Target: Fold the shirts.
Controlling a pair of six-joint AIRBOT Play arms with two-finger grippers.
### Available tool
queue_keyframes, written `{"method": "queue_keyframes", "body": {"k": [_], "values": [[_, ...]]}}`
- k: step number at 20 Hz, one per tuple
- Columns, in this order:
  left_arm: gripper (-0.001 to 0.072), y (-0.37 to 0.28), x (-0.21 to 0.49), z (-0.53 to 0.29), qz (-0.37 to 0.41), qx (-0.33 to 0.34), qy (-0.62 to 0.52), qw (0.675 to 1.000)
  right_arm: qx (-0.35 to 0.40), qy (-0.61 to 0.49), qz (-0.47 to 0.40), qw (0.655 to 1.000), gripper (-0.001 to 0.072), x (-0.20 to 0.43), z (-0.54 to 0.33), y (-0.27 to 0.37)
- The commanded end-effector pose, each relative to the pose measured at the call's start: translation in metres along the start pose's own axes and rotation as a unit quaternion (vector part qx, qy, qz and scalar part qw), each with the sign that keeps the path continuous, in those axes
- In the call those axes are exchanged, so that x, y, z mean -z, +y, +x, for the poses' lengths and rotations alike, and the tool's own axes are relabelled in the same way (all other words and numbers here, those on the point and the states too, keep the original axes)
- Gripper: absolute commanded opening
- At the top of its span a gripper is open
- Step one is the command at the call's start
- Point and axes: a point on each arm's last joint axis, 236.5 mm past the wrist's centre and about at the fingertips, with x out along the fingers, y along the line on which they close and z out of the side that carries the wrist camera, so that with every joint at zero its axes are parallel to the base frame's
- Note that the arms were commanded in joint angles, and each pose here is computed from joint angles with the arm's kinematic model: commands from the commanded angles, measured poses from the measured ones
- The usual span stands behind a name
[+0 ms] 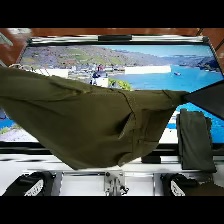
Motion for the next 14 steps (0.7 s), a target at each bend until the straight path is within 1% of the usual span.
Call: {"method": "queue_keyframes", "body": {"k": [1,3,5,8,10,12,14], "values": [[0.0056,0.046,0.047,0.051,-0.079,-0.017,0.087,0.993,0.065,0.062,0.049,0.995,0.0088,0.012,0.034,-0.057],[0.0057,0.092,0.084,0.099,-0.136,-0.044,0.122,0.982,0.113,0.093,0.078,0.986,0.0088,0.019,0.077,-0.115],[0.0056,0.14,0.108,0.154,-0.182,-0.067,0.114,0.974,0.141,0.1,0.105,0.979,0.0088,0.016,0.135,-0.174],[0.0057,0.207,0.133,0.233,-0.218,-0.09,0.1,0.967,0.113,0.06,0.104,0.986,0.0088,-0.017,0.233,-0.235],[0.0057,0.251,0.149,0.279,-0.232,-0.109,0.09,0.962,0.099,0.004,0.116,0.988,0.0088,-0.049,0.287,-0.27],[0.0057,0.282,0.177,0.314,-0.243,-0.124,0.101,0.957,0.094,-0.057,0.155,0.982,0.0088,-0.073,0.325,-0.303],[0.0057,0.296,0.21,0.34,-0.266,-0.124,0.13,0.947,0.091,-0.081,0.195,0.973,0.0088,-0.078,0.348,-0.325]]}}
